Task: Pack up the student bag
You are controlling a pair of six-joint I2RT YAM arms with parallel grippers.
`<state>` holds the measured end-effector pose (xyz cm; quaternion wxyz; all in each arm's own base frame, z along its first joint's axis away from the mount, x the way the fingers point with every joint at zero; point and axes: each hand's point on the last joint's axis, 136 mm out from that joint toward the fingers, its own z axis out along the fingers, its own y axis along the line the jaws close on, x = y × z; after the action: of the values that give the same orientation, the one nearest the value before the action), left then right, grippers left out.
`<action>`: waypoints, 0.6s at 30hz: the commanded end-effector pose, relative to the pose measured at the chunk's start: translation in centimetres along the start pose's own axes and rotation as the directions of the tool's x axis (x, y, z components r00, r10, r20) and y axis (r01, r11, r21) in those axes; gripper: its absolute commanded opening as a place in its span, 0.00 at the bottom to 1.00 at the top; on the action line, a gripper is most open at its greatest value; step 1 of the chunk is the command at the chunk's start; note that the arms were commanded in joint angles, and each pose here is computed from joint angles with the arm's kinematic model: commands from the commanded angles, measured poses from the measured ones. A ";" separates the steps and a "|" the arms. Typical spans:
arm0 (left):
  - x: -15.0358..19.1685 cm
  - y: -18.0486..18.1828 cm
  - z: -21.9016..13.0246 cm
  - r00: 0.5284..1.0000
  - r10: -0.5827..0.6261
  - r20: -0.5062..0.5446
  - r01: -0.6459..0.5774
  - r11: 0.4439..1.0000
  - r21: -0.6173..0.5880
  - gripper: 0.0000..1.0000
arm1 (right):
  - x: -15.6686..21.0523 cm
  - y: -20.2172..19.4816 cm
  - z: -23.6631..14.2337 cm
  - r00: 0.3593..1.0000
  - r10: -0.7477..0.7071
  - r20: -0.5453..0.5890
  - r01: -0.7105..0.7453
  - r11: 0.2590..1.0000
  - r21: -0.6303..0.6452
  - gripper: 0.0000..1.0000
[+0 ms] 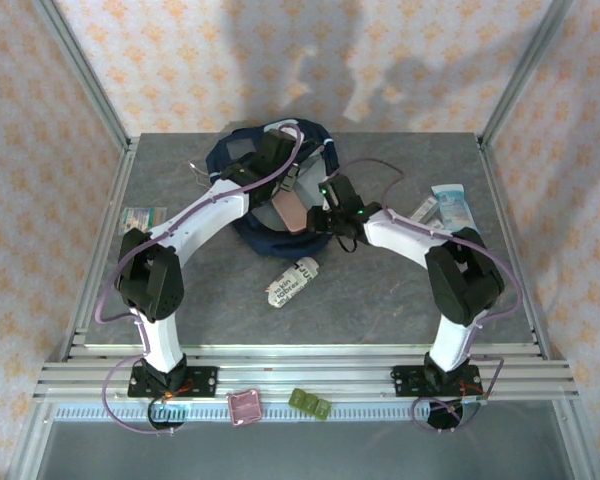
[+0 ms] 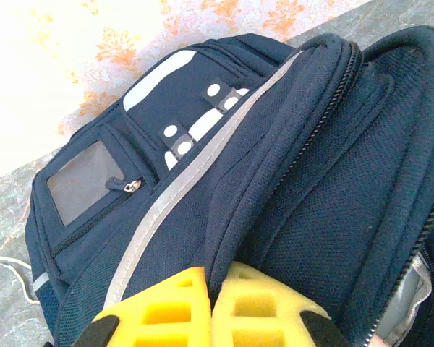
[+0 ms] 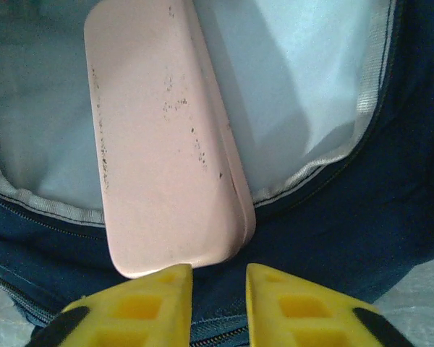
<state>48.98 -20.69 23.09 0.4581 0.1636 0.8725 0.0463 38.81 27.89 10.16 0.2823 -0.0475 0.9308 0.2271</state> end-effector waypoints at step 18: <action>-2.5 -3.6 -3.8 0.988 -0.127 0.089 0.109 0.978 0.179 0.00 | -3.5 3.7 5.4 0.957 0.290 -0.004 -0.277 0.909 -0.311 0.21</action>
<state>47.36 -22.58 21.13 0.4330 0.1701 0.8852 0.0052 41.02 31.52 6.49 0.2293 0.0180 0.9168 0.3264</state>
